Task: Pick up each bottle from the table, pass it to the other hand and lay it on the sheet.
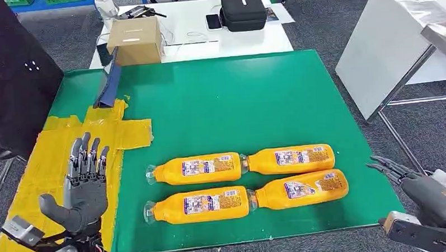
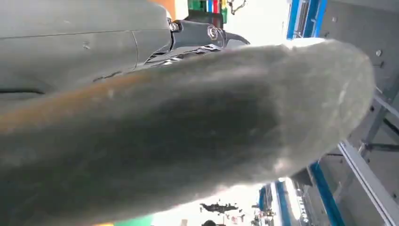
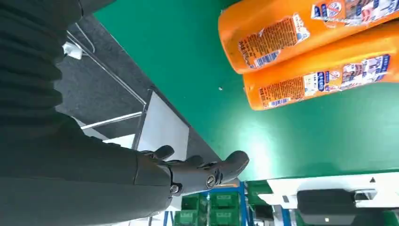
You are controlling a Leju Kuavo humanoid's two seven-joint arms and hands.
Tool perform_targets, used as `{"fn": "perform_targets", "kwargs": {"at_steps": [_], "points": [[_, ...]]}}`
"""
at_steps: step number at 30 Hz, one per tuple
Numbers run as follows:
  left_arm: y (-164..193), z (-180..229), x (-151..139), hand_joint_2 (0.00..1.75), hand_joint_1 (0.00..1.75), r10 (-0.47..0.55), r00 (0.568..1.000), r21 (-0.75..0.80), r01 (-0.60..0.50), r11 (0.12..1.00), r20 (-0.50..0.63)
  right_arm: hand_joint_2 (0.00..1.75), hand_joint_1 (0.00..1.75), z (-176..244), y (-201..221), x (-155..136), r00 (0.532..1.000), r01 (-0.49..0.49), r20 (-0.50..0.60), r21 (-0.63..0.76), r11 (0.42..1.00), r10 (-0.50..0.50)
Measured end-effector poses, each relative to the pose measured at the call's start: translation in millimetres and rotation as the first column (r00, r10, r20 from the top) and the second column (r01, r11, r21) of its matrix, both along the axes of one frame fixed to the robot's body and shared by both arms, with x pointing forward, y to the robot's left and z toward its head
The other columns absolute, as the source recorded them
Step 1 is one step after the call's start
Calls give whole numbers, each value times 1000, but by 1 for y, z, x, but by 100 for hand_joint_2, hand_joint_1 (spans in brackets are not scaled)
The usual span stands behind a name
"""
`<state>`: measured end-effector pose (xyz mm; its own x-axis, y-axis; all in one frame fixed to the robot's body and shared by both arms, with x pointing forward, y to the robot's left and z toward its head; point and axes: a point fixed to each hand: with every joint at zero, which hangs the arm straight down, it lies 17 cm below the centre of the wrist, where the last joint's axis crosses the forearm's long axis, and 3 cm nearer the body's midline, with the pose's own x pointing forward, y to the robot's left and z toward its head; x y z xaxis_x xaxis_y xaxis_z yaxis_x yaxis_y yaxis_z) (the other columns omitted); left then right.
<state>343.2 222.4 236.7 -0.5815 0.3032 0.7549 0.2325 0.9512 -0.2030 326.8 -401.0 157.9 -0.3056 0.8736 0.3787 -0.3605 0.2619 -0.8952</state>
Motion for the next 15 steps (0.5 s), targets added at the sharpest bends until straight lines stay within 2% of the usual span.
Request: {"fn": "perform_targets", "kwargs": {"at_steps": [8, 15], "points": [[-4, 1, 9, 0, 0, -20, 1000, -4, 20, 1000, 1, 175, 0, -34, -3, 38, 998, 7, -63, -26, 1000, -9], [-7, 0, 14, 0, 0, -35, 999, -10, 35, 999, -4, 175, 0, -71, 6, 58, 993, -9, -120, -62, 998, 1]]}}
